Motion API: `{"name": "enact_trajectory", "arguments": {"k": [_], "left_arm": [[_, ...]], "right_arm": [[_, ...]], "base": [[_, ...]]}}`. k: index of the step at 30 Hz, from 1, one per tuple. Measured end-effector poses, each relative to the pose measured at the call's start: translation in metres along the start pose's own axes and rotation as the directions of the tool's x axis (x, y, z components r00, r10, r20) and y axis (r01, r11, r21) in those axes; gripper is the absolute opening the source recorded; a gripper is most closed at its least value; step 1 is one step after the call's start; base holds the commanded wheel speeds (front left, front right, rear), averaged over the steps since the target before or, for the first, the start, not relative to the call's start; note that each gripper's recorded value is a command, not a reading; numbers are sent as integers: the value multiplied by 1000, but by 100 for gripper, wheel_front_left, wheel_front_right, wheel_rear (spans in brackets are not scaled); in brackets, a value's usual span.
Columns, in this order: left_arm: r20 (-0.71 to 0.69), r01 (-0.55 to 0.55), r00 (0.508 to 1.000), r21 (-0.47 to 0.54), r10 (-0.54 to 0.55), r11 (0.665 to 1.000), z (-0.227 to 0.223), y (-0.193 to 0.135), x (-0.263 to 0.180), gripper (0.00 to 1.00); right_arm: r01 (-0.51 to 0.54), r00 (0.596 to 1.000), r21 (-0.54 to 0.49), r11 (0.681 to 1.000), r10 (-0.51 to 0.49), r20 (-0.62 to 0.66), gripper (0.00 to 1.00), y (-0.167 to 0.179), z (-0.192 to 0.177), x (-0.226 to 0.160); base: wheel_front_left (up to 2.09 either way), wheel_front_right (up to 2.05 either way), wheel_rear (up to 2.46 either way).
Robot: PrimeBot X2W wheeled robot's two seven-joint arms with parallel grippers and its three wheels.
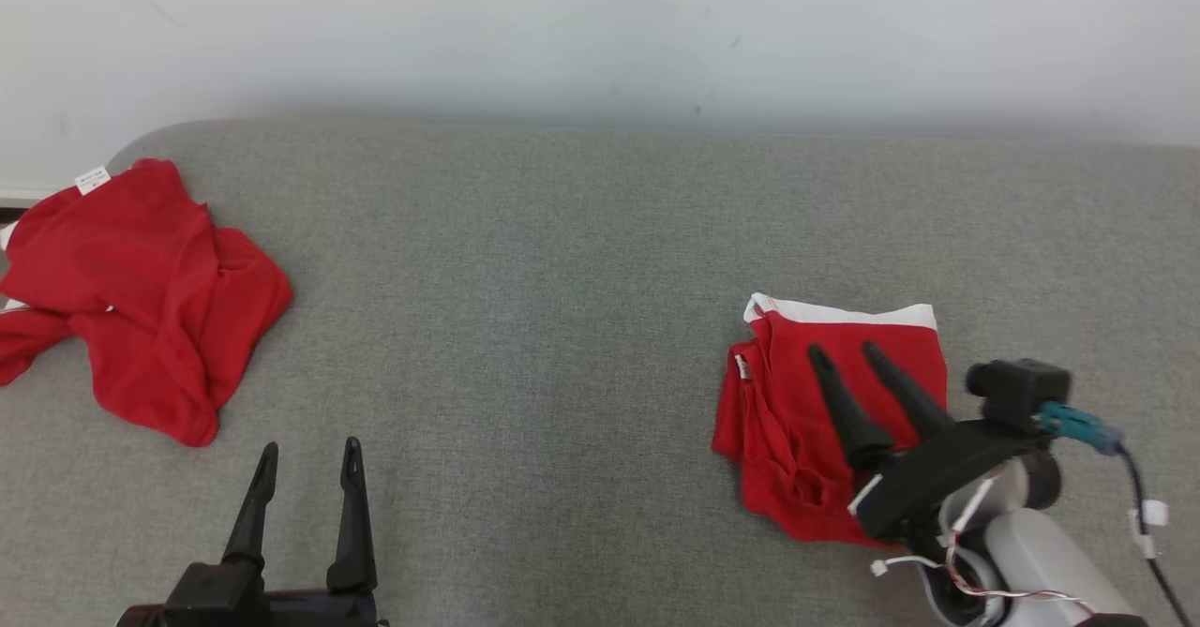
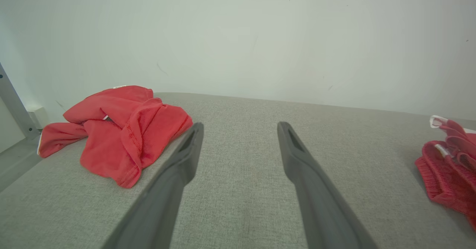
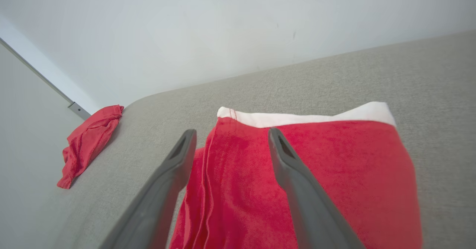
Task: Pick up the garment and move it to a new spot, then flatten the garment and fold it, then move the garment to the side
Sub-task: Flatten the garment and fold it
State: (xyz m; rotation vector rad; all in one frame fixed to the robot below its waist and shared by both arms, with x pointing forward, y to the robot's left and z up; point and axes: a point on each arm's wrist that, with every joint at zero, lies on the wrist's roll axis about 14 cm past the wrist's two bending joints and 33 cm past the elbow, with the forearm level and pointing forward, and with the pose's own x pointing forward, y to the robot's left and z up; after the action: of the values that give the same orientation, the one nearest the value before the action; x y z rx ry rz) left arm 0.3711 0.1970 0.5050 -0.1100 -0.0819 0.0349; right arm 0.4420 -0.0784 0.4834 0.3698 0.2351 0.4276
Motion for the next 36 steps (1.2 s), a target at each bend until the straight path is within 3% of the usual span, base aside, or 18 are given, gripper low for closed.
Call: {"name": "enact_trajectory", "arguments": {"k": [5, 10, 21, 31, 32, 33, 34, 36], "left_arm": [[0, -3, 1000, 3, 3, 1000, 0, 1, -2, 100], [6, -3, 1000, 10, 3, 1000, 2, 3, -3, 100], [3, -19, 1000, 38, 19, 999, 2, 12, -6, 100], [5, -37, 999, 54, 37, 998, 3, 20, -5, 100], [5, -38, 999, 55, 38, 998, 3, 21, -5, 100], [5, -39, 999, 55, 39, 998, 3, 21, -5, 100], [6, -41, 999, 56, 41, 998, 3, 22, -5, 100], [3, -46, 999, 57, 46, 997, 2, 23, -5, 100]], "right_arm": [[43, 993, -11, 999, -41, 113, 100, -18, 28, -11], [151, 962, -49, 987, -135, 239, 100, -57, 58, -37], [276, 925, -77, 958, -243, 293, 100, -89, 45, -72], [296, 923, -105, 949, -256, 286, 100, -85, 30, -76], [292, 926, -110, 950, -252, 281, 20, -83, 28, -74], [284, 931, -116, 952, -245, 272, 20, -80, 26, -72], [278, 935, -118, 953, -240, 261, 0, -79, 22, -70], [268, 943, -124, 955, -234, 238, 0, -76, 14, -66]], "base": [[0, 0, 0], [0, 0, 0], [0, 0, 0], [0, 0, 0], [0, 0, 0], [0, 0, 0], [0, 0, 0], [0, 0, 0]]}}
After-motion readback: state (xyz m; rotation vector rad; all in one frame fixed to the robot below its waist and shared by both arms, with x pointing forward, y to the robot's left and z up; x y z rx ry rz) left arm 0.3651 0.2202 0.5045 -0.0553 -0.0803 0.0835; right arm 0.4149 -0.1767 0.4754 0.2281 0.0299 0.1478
